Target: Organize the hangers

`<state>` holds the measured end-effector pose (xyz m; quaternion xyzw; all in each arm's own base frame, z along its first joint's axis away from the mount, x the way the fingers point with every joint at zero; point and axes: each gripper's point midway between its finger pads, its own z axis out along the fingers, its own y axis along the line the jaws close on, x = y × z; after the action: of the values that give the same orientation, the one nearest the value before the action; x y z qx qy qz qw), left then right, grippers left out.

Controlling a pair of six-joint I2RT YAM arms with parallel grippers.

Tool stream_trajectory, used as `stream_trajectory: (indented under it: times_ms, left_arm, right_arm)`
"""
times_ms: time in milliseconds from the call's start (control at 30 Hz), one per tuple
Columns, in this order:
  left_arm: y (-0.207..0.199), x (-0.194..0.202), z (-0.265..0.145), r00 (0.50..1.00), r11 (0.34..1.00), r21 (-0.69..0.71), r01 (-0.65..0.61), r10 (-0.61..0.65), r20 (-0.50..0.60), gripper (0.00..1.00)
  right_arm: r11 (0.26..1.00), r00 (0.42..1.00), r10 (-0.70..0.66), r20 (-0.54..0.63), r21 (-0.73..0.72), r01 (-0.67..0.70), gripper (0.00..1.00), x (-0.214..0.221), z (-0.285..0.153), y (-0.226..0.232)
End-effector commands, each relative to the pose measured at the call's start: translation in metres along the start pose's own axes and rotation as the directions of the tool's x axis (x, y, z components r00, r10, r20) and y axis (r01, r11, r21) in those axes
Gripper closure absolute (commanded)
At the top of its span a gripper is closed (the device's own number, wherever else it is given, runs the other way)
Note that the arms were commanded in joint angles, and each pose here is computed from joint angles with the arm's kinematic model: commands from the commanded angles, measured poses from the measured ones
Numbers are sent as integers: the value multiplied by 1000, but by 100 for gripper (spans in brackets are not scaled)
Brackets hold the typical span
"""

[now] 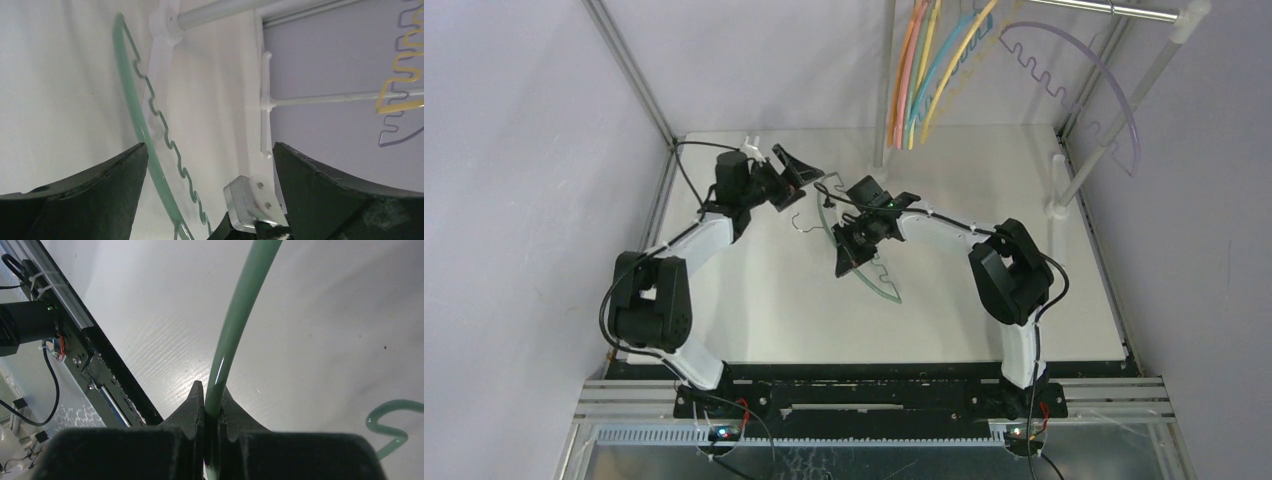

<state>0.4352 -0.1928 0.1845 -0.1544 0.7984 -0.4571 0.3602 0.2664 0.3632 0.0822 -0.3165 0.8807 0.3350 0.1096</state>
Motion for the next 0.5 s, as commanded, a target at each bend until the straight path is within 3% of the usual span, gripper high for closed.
stream_trajectory:
  times_ms: [0, 233, 467]
  left_arm:
    - [-23, -35, -23, 991, 994, 59, -97, 91, 100, 1]
    - [20, -49, -36, 982, 985, -122, -121, 137, 130, 1]
    - [53, -36, -37, 986, 971, -218, -95, 122, 117, 0]
  right_arm:
    - [997, 996, -71, 60, -30, 73, 100, -10, -31, 27]
    - [982, 993, -117, 34, -142, 120, 100, 22, -108, 76]
    - [931, 965, -212, 157, -267, 248, 100, 35, -218, 142]
